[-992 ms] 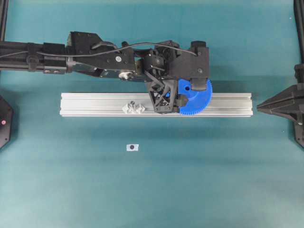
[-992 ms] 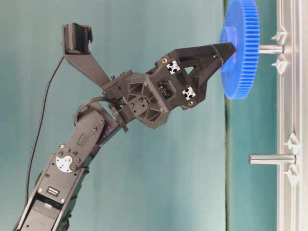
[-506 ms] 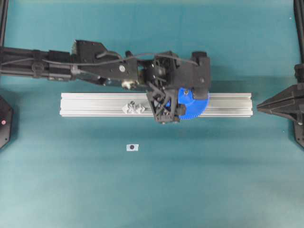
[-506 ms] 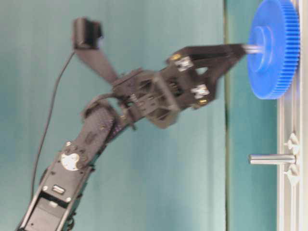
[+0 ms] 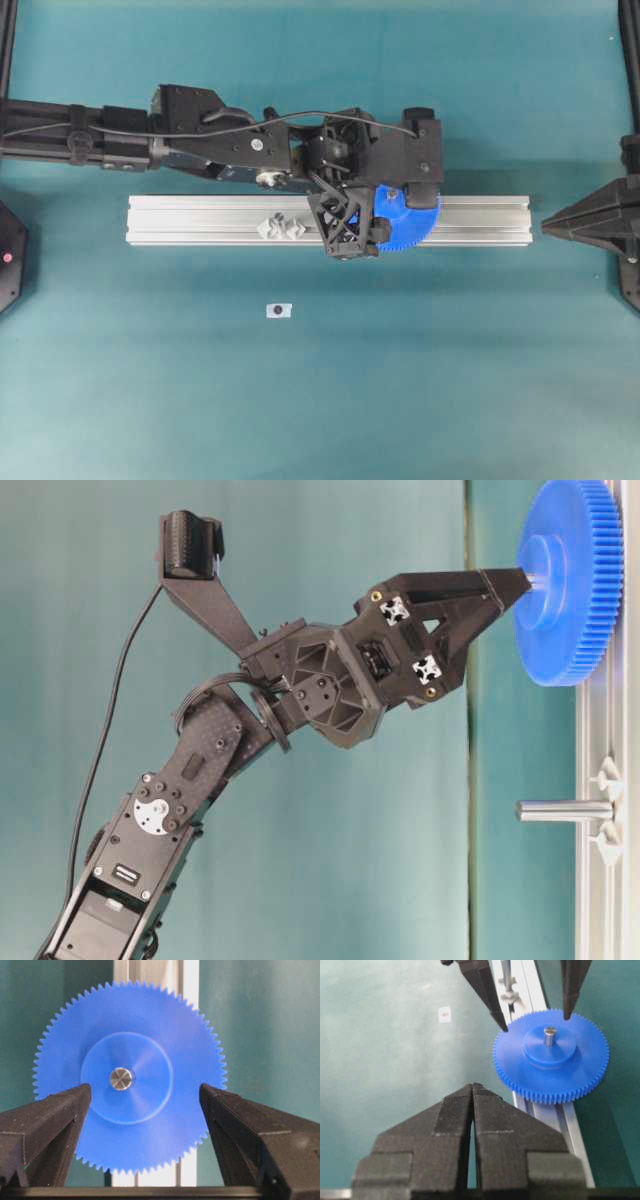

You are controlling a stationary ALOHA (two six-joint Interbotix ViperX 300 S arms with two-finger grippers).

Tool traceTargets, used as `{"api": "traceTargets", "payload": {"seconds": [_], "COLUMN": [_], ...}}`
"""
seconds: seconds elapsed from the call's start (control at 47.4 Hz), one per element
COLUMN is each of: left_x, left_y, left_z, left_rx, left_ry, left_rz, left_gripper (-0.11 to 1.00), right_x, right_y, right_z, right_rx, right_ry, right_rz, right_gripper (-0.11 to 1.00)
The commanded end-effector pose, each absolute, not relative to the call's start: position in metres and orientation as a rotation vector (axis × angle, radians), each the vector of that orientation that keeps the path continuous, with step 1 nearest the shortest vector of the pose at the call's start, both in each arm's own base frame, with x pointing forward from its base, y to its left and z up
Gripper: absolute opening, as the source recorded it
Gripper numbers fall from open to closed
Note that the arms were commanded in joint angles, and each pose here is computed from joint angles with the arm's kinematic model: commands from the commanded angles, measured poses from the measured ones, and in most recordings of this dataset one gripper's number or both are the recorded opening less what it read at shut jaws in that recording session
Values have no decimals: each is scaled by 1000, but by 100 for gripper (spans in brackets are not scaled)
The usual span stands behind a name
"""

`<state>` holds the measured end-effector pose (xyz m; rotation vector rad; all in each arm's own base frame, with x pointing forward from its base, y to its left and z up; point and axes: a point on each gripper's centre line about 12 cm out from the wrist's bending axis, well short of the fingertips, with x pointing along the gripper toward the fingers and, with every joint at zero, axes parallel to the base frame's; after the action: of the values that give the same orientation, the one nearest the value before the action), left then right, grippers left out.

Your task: Find the location of the shaft and insert the large gear.

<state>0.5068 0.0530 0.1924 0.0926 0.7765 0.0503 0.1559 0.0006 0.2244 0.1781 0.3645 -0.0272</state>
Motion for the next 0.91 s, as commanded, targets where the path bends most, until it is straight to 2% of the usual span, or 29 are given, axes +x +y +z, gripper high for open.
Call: {"api": "traceTargets", "payload": {"seconds": [0.0,0.464,0.886], "left_x": [505,493,471], "left_y": [51,54,52], "left_z": [221,236,267], "left_rx": [98,33,28], "left_ry": [714,676,599], "left_rz": [54,86,92], "left_gripper": [89,89,89], "right_x": [158,158,155], "right_y": [0,0,0], "right_z": [229,228,231], "right_rx": [185,185,185], "right_ry": [351,354,338], "right_rz": [-29,-29,-28], "right_gripper": [3,3,3]}}
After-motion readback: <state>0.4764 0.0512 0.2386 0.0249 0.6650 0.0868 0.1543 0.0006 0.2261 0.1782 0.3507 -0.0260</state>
